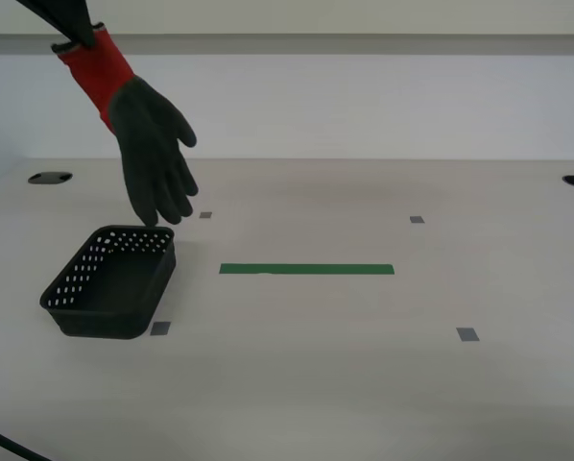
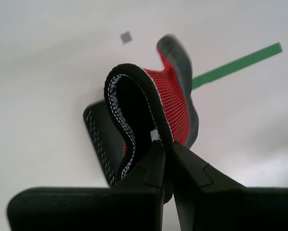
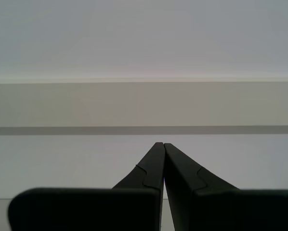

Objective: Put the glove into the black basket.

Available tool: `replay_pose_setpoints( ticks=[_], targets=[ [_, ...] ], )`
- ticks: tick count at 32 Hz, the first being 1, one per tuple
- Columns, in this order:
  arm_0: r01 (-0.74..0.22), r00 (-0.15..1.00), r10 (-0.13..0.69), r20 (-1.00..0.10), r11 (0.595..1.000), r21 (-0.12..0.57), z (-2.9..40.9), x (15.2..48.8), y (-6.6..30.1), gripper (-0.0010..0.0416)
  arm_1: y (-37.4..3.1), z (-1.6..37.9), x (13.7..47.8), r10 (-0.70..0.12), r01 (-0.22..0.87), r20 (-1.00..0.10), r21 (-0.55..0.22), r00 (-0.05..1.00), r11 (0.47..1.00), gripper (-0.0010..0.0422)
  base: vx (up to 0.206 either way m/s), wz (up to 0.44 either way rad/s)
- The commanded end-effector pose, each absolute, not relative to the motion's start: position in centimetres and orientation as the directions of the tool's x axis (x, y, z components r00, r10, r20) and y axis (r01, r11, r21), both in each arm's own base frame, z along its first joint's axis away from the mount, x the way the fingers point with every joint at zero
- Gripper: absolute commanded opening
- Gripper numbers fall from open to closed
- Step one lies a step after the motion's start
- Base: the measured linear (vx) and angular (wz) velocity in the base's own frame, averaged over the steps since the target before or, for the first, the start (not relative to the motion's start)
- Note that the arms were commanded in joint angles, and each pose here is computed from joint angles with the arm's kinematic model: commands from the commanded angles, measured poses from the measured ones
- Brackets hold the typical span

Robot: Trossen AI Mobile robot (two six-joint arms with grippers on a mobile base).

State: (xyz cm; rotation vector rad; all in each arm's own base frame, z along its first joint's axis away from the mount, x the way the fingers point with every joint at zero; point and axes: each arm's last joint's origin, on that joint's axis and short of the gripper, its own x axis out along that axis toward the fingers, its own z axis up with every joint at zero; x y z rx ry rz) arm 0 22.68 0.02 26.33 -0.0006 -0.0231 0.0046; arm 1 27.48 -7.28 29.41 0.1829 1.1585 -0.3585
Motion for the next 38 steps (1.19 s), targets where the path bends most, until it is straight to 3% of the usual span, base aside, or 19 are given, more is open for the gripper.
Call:
replay_pose_setpoints(
  ticks=[1, 4, 9, 10, 13, 20, 25, 28, 29, 31, 38],
  targets=[
    [-0.003, 1.0, 0.003, 0.023, 1.0, 0.0, 26.4, 22.7, 0.0, 0.0001, -5.6, 30.0, 27.1, -0.124, 0.324, -0.926, -0.002, 0.358, 0.946, -0.0001, 0.0, 0.0],
    [-0.003, 1.0, 0.003, 0.02, 1.0, 0.0, 26.3, 22.7, 0.0, 0.0001, -4.4, 29.9, 27.0, -0.033, 0.275, -0.936, 0.069, 0.351, 0.959, -0.0001, 0.0, 0.0],
    [-0.003, 1.0, 0.003, 0.019, 1.0, -0.001, 26.3, 22.7, 0.0, 0.0001, -3.2, 28.8, 27.0, -0.013, 0.24, -0.945, 0.07, 0.326, 0.968, -0.0001, 0.0, 0.0],
    [-0.004, 1.0, 0.004, 0.018, 1.0, -0.001, 26.3, 22.7, 0.0, 0.0001, -2.8, 26.5, 26.6, -0.009, 0.233, -0.962, 0.057, 0.271, 0.971, -0.0001, 0.0, 0.0],
    [-0.004, 1.0, 0.004, 0.015, 1.0, 0.0, 26.3, 22.7, 0.0, 0.0001, -2.8, 22.5, 26.0, -0.058, 0.243, -0.966, 0.005, 0.253, 0.97, -0.0001, 0.0, 0.0],
    [-0.004, 1.0, 0.004, 0.006, 1.0, 0.0, 26.2, 22.7, 0.0, 0.0001, -2.6, 17.3, 25.1, -0.06, 0.202, -0.982, -0.023, 0.179, 0.979, -0.0001, 0.002, -0.004],
    [-0.004, 1.0, 0.004, -0.003, 1.0, -0.001, 26.1, 22.7, 0.0, 0.0001, -2.8, 12.6, 27.5, -0.058, 0.193, -0.987, -0.027, 0.152, 0.981, -0.0001, 0.0, 0.0],
    [-0.004, 1.0, 0.004, -0.002, 1.0, -0.001, 26.1, 22.7, 0.0, 0.0001, -2.9, 9.9, 28.1, -0.052, 0.186, -0.995, -0.035, 0.087, 0.982, -0.0001, 0.0, 0.0],
    [-0.004, 1.0, 0.004, -0.002, 1.0, 0.0, 26.1, 22.7, 0.0, 0.0, -2.9, 6.9, 28.5, -0.044, 0.172, -0.999, -0.041, 0.008, 0.984, 0.0, 0.0, 0.0],
    [-0.004, 1.0, 0.004, -0.007, 1.0, 0.0, 26.1, 22.7, 0.0, 0.0001, -3.0, 5.3, 28.8, -0.041, 0.16, -0.999, -0.043, -0.015, 0.986, 0.0, 0.0, 0.0],
    [0.0, 1.0, 0.0, -0.028, 1.0, 0.0, 25.9, 22.7, 0.0, 0.0001, -3.1, 4.8, 30.1, -0.048, 0.157, -0.996, -0.036, 0.071, 0.987, 0.0, -0.002, 0.003]
  ],
)
